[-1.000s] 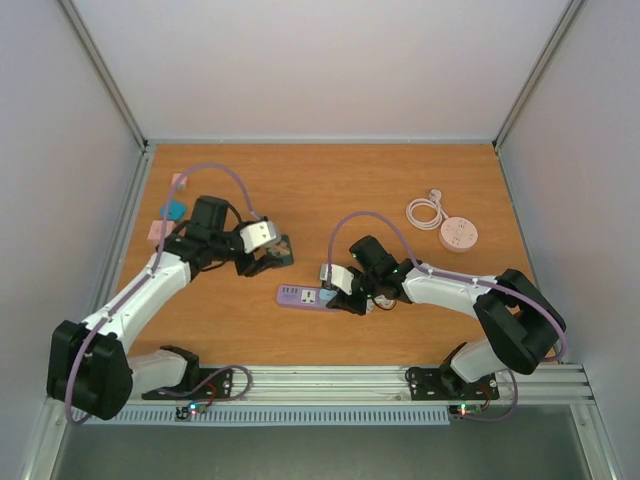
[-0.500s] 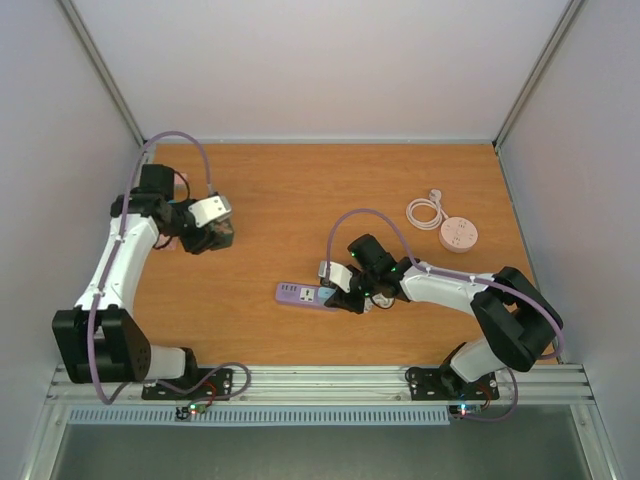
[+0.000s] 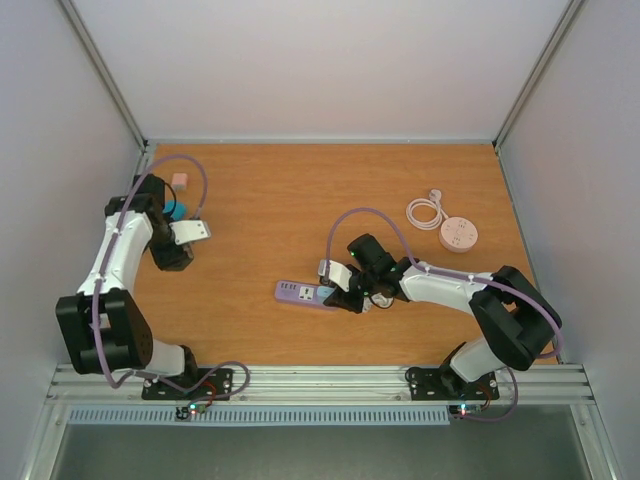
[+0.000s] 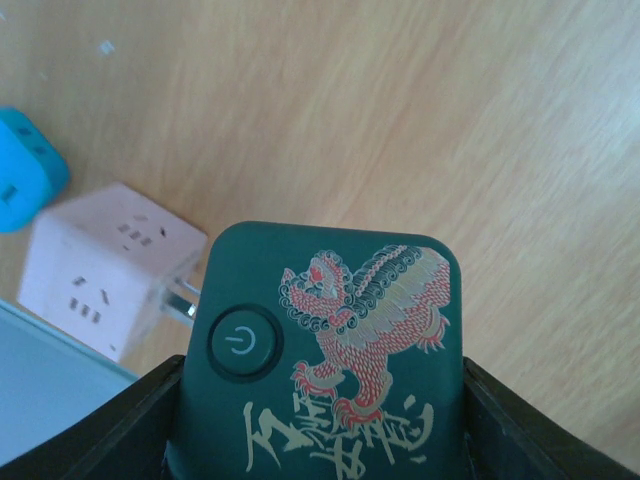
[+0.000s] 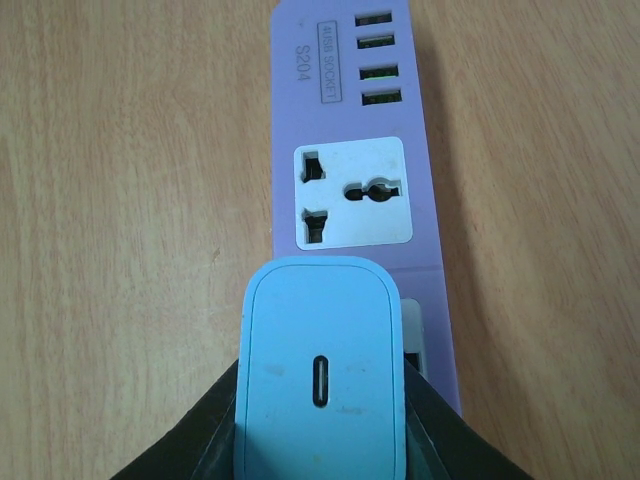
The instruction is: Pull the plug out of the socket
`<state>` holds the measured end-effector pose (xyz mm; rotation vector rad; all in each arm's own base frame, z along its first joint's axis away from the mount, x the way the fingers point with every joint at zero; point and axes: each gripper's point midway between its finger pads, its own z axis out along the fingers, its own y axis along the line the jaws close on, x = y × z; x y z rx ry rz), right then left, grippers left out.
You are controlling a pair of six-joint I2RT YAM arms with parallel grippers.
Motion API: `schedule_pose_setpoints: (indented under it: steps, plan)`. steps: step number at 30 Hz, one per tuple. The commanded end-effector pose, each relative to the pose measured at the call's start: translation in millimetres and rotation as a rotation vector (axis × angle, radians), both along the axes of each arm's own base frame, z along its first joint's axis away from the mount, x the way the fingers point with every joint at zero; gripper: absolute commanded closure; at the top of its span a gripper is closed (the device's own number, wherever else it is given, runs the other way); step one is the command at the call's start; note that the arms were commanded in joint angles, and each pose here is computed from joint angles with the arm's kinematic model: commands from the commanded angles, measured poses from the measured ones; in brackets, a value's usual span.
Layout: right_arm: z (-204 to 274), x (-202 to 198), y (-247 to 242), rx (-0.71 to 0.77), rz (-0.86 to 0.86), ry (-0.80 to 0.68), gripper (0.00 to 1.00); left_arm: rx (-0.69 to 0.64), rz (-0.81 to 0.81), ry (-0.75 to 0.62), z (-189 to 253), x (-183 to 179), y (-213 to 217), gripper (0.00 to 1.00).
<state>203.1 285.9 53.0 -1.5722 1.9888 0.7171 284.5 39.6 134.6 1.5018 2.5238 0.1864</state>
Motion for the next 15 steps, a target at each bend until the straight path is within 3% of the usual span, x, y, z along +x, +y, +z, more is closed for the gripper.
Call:
schedule_pose_setpoints:
  steps: [1,15]
  plan:
    - [-24,-1,-14,-0.100,-0.044,0.030,0.96,0.154,-0.003,0.061,-16,-4,28,0.62]
    - [-24,1,-13,-0.093,-0.056,0.039,0.95,0.347,0.026,0.152,-50,-2,62,0.62]
